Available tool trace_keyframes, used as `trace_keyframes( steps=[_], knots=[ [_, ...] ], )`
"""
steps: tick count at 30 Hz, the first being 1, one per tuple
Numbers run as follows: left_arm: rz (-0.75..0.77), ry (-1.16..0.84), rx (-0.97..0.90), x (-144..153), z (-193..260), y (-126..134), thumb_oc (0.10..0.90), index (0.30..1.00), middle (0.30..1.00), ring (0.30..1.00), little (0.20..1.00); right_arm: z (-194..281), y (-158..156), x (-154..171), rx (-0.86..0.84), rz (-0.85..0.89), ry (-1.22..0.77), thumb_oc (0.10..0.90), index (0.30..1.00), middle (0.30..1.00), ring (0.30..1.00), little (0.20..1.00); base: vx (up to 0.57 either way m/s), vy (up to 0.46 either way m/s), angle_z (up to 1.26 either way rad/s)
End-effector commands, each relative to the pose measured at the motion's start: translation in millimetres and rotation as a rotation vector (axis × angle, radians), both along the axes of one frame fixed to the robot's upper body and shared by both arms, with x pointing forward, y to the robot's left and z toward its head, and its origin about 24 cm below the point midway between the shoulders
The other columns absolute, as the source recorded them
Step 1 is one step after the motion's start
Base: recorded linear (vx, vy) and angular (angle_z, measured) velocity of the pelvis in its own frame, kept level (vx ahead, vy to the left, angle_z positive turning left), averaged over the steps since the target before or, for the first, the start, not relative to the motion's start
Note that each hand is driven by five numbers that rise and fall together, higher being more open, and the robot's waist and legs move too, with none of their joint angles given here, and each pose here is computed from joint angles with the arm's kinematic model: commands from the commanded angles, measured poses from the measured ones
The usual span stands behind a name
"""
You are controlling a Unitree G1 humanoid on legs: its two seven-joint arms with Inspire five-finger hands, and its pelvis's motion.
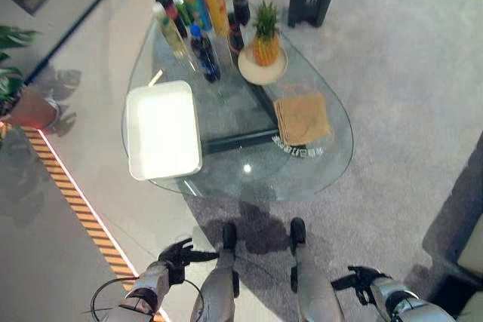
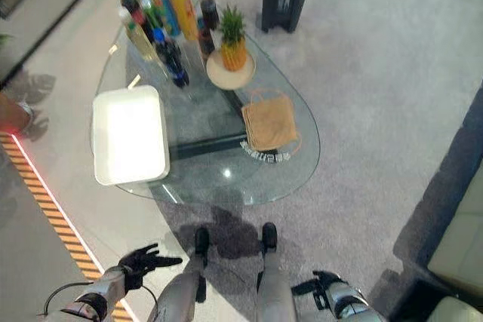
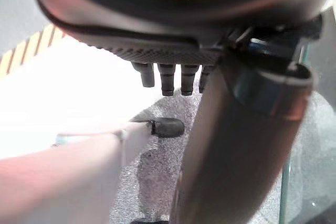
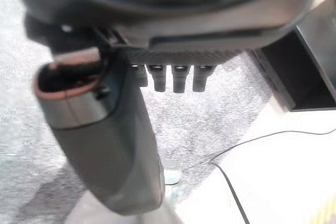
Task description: Wipe the table with a cloth and put it in the basket.
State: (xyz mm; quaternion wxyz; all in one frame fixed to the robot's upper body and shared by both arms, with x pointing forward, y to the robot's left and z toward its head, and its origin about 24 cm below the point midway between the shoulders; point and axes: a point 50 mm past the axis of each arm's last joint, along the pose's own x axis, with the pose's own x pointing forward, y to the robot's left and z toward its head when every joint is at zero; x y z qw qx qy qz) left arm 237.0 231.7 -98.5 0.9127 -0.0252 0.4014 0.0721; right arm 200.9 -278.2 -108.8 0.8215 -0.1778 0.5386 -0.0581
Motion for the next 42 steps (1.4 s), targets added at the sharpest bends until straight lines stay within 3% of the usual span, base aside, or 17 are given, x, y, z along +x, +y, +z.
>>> trace_keyframes(
  steps=[1,10,20,29,42],
  knots=[
    [0.094,-0.055,0.083,7.4,16.7,34.7,0.800,0.900,0.900,0.900,0.900,7.2,-28.5,-10.3,-0.078,-0.066,0.006,0.800,0.900,0.900,0.900,0.900,-0.22,-0.025,0.04],
    [0.164,-0.140,0.052,22.0,35.3,48.7,0.800,0.900,0.900,0.900,0.900,35.7,-37.8,27.5,-0.118,-0.094,-0.177,0.800,0.900,0.900,0.900,0.900,-0.12,-0.056,0.10],
    [0.232,-0.232,-0.059,32.0,45.1,46.9,0.800,0.900,0.900,0.900,0.900,73.5,-47.2,64.9,-0.204,-0.082,-0.396,0.800,0.900,0.900,0.900,0.900,-0.03,-0.023,0.00],
    [0.244,-0.254,-0.072,32.2,49.1,52.6,0.800,0.900,0.900,0.900,0.900,117.6,-67.0,85.8,-0.289,-0.222,-0.679,0.800,0.900,0.900,0.900,0.900,0.02,-0.020,-0.01],
    [0.257,-0.266,-0.088,18.1,40.1,54.1,0.800,0.900,0.900,0.900,0.900,268.3,-82.6,131.3,-0.469,-0.249,-1.274,0.800,0.900,0.900,0.900,0.900,0.01,0.005,0.03]
  ],
)
